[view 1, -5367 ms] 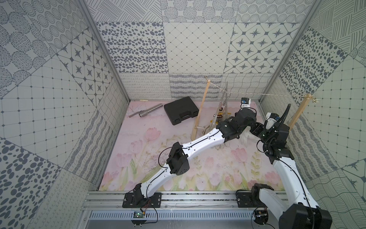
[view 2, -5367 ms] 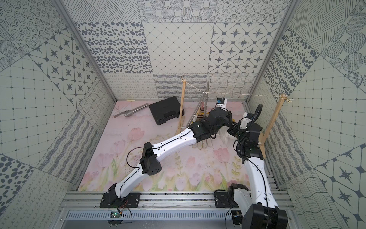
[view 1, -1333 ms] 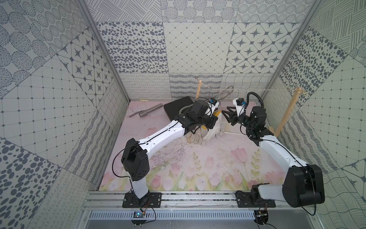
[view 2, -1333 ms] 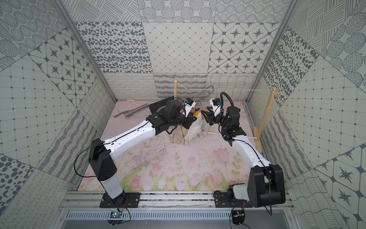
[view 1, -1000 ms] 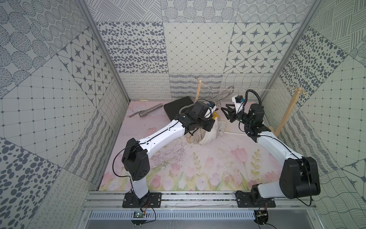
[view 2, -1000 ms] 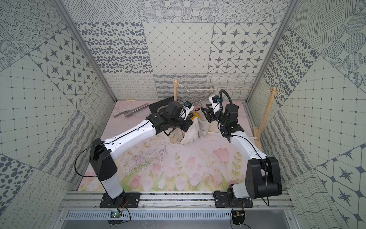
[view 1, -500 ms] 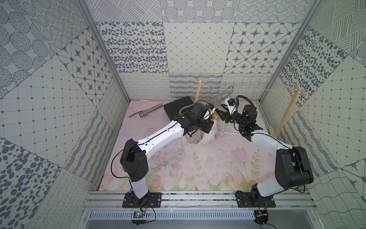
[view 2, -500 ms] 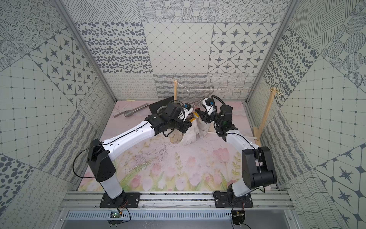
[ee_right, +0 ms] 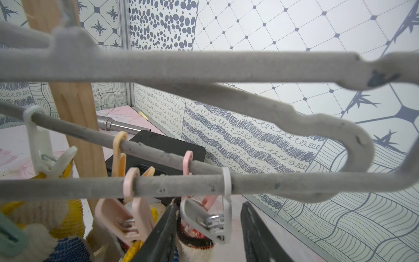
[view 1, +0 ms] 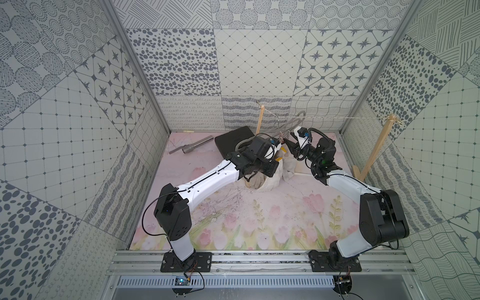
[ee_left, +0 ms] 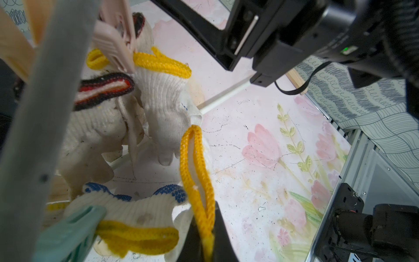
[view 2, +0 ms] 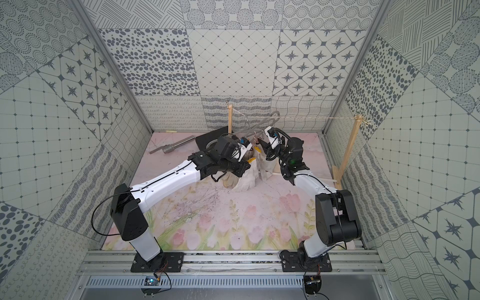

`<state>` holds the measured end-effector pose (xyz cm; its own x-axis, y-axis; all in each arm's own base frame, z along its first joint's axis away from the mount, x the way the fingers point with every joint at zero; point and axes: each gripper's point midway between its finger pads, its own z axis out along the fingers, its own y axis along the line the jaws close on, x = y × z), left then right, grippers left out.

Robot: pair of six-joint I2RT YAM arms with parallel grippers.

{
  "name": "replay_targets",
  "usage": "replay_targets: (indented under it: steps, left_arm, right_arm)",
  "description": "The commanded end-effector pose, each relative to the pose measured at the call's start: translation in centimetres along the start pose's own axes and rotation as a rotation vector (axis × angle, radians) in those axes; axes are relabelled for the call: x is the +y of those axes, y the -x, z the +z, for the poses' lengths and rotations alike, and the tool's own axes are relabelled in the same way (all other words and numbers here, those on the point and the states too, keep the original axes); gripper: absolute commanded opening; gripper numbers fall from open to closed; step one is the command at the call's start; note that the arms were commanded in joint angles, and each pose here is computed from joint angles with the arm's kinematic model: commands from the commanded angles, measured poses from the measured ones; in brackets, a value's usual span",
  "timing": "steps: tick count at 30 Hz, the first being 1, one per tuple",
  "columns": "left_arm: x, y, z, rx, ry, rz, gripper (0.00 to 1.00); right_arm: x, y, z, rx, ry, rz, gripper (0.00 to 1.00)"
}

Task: Clip the gloves onto a hanger to dry
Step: Open the clamp at the hanger.

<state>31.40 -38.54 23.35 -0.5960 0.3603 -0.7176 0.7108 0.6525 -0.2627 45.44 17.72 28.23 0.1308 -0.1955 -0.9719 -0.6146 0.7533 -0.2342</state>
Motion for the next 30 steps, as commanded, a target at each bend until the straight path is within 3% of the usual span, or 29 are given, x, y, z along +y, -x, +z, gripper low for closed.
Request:
replay_targets:
  steps: [1, 8, 22, 30]
  left_arm:
    - [-1.0, 1.4, -0.7, -0.057, -0.042, 0.032, 0.0]
    - [-1.3, 1.6, -0.9, -0.068, -0.055, 0.03, 0.0]
    - [-1.9, 2.2, -1.4, -0.104, -0.06, 0.006, 0.0]
    - [-5.1, 4.2, -0.6, -0.181, -0.058, -0.046, 0.0]
  right_arm:
    - [-0.3, 1.1, 0.9, -0.041, 0.001, -0.042, 0.49]
    - [0.2, 1.4, 1.5, -0.053, 0.015, -0.06, 0.45]
    - [1.0, 2.6, -0.6, -0.056, -0.009, -0.088, 0.22]
    - [2.0, 3.9, -3.8, 0.052, 0.008, 0.108, 0.2]
